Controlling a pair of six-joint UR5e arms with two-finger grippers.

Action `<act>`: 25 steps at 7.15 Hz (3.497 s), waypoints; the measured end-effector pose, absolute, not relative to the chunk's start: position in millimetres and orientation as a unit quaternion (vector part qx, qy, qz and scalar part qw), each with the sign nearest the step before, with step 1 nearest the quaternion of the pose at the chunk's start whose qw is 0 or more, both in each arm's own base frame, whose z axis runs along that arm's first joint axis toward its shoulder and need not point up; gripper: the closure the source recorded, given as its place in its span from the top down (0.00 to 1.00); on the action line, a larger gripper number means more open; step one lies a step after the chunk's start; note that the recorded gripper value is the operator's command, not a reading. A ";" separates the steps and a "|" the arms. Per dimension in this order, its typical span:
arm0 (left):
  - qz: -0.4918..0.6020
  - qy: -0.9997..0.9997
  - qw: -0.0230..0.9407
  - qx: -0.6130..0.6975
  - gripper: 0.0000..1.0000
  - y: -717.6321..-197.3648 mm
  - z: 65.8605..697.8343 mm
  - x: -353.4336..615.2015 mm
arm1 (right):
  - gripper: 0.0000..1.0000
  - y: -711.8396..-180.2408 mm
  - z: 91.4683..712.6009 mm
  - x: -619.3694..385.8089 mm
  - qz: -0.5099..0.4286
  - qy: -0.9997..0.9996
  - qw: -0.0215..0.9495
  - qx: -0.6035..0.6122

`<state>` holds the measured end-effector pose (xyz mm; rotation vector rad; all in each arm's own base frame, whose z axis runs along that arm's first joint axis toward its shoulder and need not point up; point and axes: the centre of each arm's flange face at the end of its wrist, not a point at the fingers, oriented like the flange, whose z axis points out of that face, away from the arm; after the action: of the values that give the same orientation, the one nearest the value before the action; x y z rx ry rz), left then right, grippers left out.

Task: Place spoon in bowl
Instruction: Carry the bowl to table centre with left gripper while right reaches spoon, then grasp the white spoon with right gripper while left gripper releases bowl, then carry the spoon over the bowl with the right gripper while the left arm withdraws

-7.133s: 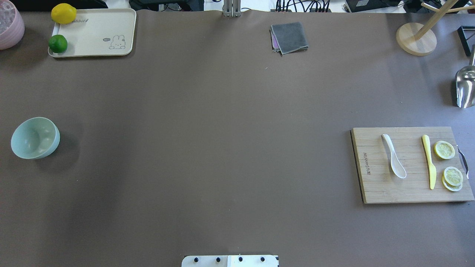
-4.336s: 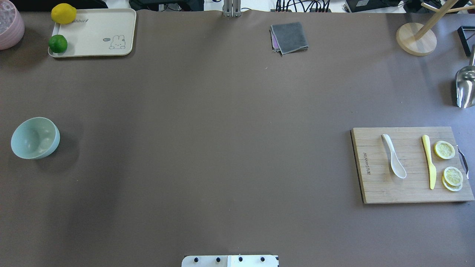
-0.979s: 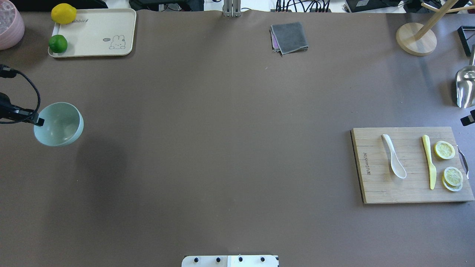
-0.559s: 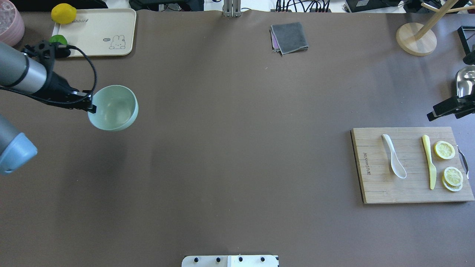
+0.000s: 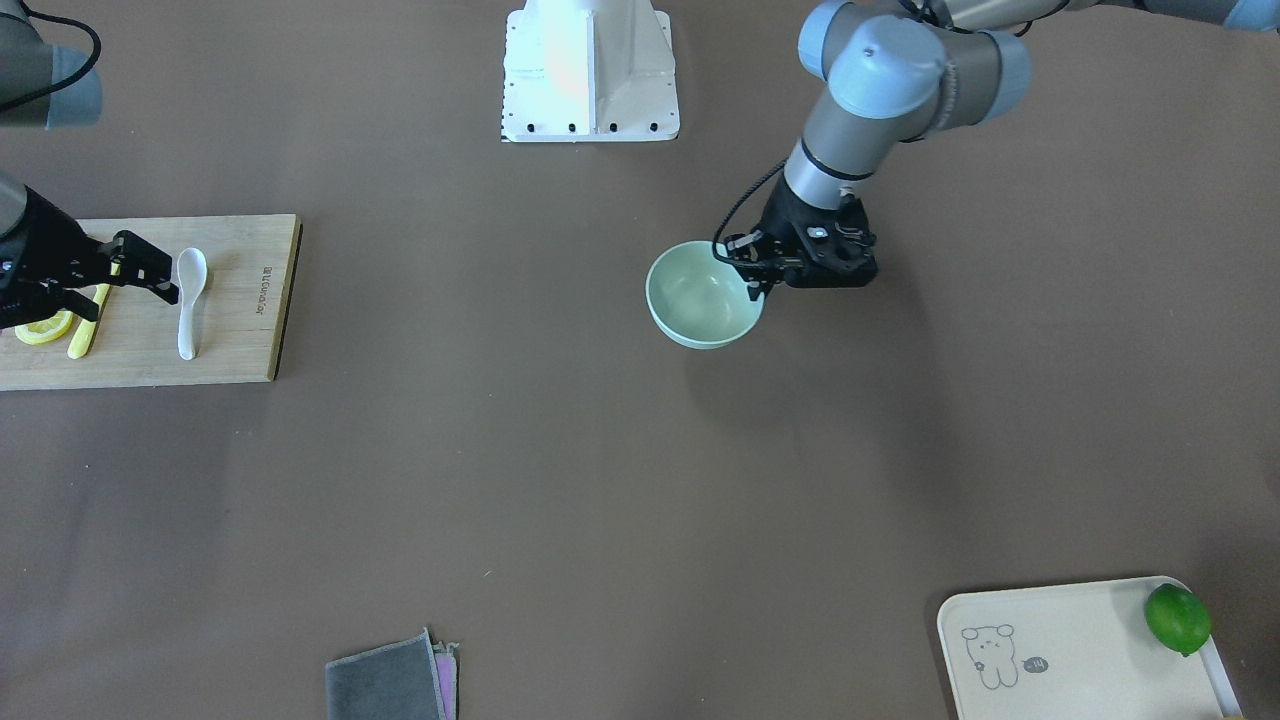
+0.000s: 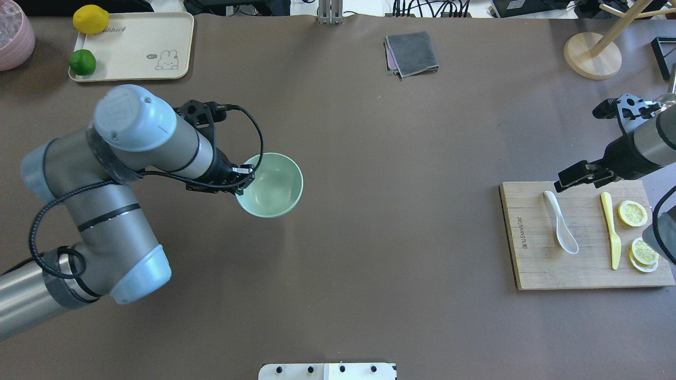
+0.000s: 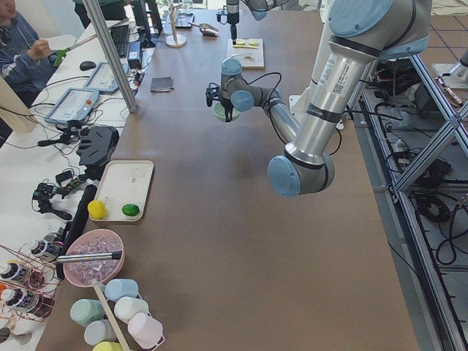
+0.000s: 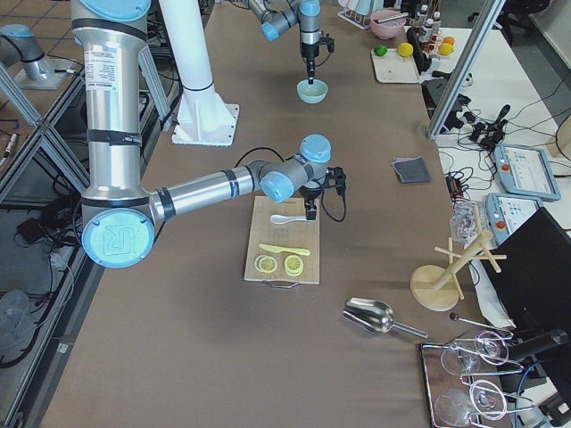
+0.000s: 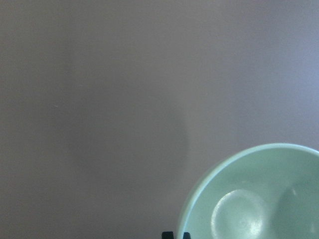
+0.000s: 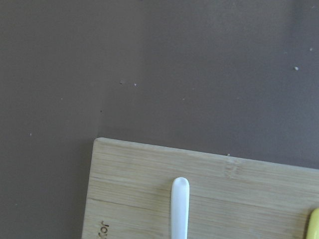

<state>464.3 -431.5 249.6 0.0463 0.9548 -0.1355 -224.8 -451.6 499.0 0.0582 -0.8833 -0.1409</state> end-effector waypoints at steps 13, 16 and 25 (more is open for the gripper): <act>-0.060 0.457 0.887 0.021 0.97 -374.2 202.7 574.8 | 0.00 -446.2 534.8 -276.0 -0.082 -0.395 0.915 -0.001; -0.059 0.472 0.878 0.060 0.97 -396.4 199.0 513.1 | 0.00 -480.0 464.2 -290.6 -0.075 -0.419 0.905 0.016; 0.083 0.410 0.903 0.094 0.97 -489.0 379.6 281.9 | 0.00 -397.1 180.1 -523.1 0.095 -0.463 0.881 0.033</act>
<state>281.9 -489.0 379.6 0.1951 0.8472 0.1710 -523.1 -397.1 180.1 0.0691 -0.9649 0.1980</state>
